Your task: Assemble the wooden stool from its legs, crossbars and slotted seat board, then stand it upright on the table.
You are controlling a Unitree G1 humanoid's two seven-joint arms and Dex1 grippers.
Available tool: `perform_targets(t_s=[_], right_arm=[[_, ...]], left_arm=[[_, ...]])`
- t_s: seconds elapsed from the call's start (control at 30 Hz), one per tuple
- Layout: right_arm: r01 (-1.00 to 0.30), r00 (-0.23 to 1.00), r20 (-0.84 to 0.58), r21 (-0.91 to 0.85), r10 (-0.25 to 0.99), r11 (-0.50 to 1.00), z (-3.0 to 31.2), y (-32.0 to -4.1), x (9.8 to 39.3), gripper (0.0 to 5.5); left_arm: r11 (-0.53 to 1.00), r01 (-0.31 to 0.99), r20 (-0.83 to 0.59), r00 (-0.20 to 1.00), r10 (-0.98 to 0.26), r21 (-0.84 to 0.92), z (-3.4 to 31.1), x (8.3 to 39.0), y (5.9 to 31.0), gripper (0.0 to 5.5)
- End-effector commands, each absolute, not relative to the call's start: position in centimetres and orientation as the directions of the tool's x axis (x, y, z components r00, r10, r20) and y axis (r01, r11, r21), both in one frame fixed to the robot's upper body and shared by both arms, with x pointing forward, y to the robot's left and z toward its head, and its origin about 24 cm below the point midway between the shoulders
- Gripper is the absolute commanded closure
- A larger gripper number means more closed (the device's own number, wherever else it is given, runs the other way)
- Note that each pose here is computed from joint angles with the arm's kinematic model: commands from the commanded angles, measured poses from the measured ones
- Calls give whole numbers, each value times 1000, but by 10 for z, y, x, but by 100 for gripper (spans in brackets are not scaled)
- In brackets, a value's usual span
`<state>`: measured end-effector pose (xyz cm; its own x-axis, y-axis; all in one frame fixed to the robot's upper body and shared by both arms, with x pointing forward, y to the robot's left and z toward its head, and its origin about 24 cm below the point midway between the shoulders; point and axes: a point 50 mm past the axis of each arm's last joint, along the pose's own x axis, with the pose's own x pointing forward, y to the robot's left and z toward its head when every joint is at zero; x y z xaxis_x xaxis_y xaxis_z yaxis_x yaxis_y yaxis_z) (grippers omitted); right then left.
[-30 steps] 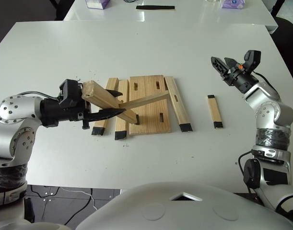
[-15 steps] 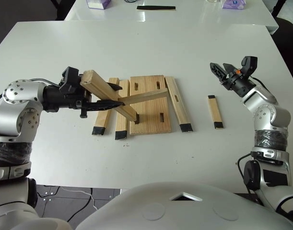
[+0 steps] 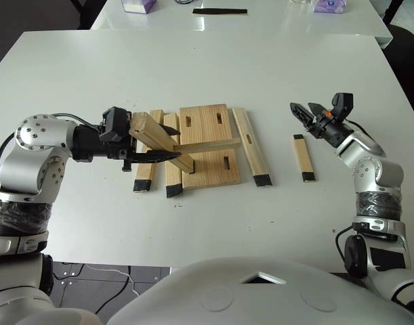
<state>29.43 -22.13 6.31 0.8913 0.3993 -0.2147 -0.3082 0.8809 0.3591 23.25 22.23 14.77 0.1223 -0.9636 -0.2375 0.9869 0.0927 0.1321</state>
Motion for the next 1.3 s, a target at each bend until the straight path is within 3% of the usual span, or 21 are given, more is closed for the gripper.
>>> perform_targets(t_s=[0.03, 0.23, 0.4, 0.43, 0.6, 0.87, 1.0, 1.13, 1.2, 1.3], right_arm=[[-296, 892, -226, 362, 391, 884, 58, -215, 290, 163], [-275, 895, -238, 374, 378, 886, 52, -211, 281, 163], [-248, 907, -235, 376, 350, 893, 51, -214, 280, 163], [-239, 910, -235, 377, 342, 895, 51, -215, 280, 163], [-178, 933, -223, 394, 281, 902, 49, -222, 275, 163], [-114, 954, -207, 414, 215, 903, 42, -225, 266, 163], [-89, 964, -191, 422, 184, 902, 42, -224, 268, 163], [-49, 972, -191, 407, 137, 912, 40, -230, 269, 163], [-32, 974, -192, 405, 119, 914, 40, -231, 269, 163], [-24, 976, -191, 393, 107, 919, 39, -230, 268, 163]], left_arm=[[128, 992, -397, 127, -909, 25, 100, 215, 222, 345], [79, 997, -421, 79, -903, 17, 103, 213, 223, 345], [138, 990, -451, 141, -881, 39, 105, 222, 227, 345], [145, 988, -450, 151, -880, 47, 107, 223, 227, 308], [179, 978, -447, 206, -871, 103, 118, 228, 229, 239], [188, 975, -535, 221, -816, 117, 115, 223, 248, 239], [316, 935, -534, 352, -769, 161, 112, 226, 266, 239], [545, 815, -460, 567, -683, 196, 106, 226, 278, 239], [652, 732, -420, 664, -618, 197, 102, 225, 282, 239], [869, 477, -321, 850, -418, 130, 91, 227, 283, 239]])
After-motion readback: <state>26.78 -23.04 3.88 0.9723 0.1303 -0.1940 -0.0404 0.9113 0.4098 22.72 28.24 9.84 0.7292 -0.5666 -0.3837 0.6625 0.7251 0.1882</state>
